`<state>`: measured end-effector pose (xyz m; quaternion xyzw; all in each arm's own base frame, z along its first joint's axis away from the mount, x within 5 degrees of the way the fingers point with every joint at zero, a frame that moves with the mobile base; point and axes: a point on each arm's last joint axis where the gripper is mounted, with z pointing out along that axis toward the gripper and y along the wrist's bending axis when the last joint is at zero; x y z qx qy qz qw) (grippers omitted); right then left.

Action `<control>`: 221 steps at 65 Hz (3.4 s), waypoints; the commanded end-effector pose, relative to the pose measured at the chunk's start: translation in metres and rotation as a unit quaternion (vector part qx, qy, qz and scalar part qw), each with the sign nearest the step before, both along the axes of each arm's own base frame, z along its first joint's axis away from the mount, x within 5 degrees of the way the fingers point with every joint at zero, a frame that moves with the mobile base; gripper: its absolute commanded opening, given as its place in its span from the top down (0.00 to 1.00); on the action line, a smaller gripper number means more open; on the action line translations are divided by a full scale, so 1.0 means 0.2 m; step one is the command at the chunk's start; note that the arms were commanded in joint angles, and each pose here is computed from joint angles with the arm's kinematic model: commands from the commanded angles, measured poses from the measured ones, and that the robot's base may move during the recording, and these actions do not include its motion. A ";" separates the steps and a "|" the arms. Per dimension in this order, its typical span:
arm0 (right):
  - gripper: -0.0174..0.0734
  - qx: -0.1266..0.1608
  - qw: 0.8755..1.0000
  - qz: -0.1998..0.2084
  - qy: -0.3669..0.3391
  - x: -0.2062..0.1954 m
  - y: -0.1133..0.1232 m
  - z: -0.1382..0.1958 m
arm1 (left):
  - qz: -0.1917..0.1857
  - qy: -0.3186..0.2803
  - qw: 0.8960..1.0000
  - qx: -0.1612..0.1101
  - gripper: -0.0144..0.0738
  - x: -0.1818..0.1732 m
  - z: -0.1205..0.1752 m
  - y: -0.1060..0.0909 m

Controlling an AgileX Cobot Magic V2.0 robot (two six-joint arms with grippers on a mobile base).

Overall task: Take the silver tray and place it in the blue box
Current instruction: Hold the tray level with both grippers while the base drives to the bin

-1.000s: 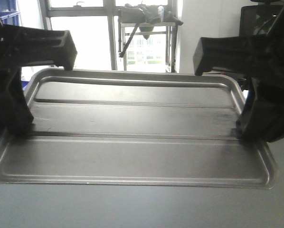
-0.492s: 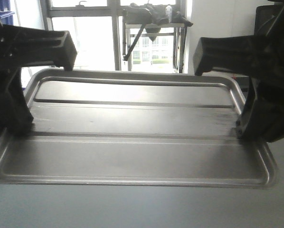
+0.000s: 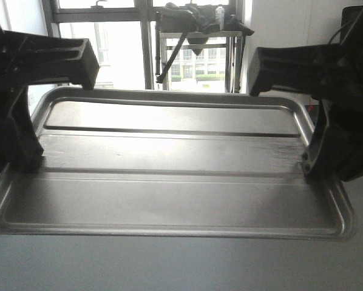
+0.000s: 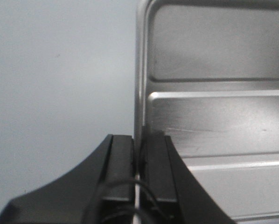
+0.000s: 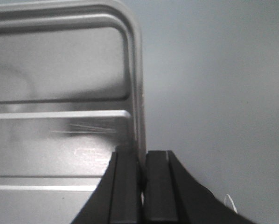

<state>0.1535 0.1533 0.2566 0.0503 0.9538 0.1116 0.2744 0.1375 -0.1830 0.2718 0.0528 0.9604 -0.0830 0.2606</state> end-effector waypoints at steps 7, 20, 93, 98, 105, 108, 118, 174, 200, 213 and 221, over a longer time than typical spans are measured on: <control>0.75 0.019 0.999 0.015 -0.038 0.02 0.01 0.07 | -0.008 -0.027 0.999 -0.027 0.85 0.00 0.07 -0.01; 0.75 0.018 0.999 0.014 -0.038 0.02 0.01 0.07 | -0.008 -0.027 0.999 -0.027 0.85 0.00 0.07 -0.01; 0.75 0.017 0.999 0.014 -0.037 0.02 0.01 0.07 | -0.008 -0.027 0.999 -0.027 0.85 0.00 0.07 -0.01; 0.75 0.017 0.999 0.014 -0.037 0.02 0.01 0.07 | -0.008 -0.027 0.999 -0.027 0.85 0.00 0.07 -0.01; 0.75 0.017 0.999 0.014 -0.037 0.02 0.01 0.07 | -0.008 -0.027 0.999 -0.027 0.85 0.00 0.07 -0.01; 0.75 0.017 0.999 0.014 -0.037 0.02 0.01 0.07 | -0.008 -0.027 0.999 -0.027 0.85 0.00 0.07 -0.01; 0.75 0.017 0.999 0.014 -0.037 0.02 0.01 0.07 | -0.008 -0.027 0.999 -0.027 0.85 0.00 0.07 -0.01; 0.75 0.017 0.999 0.014 -0.037 0.02 0.01 0.07 | -0.008 -0.027 0.999 -0.027 0.85 0.00 0.07 -0.01; 0.75 0.017 0.999 0.014 -0.037 0.02 0.01 0.07 | -0.008 -0.027 0.999 -0.027 0.85 0.00 0.07 -0.01; 0.75 0.013 0.999 0.011 -0.035 0.02 0.01 0.07 | -0.008 -0.027 0.999 -0.027 0.85 0.00 0.07 -0.01; 0.75 0.008 0.999 0.009 -0.033 0.01 0.00 0.07 | -0.008 -0.027 0.999 -0.027 0.85 0.00 0.07 -0.01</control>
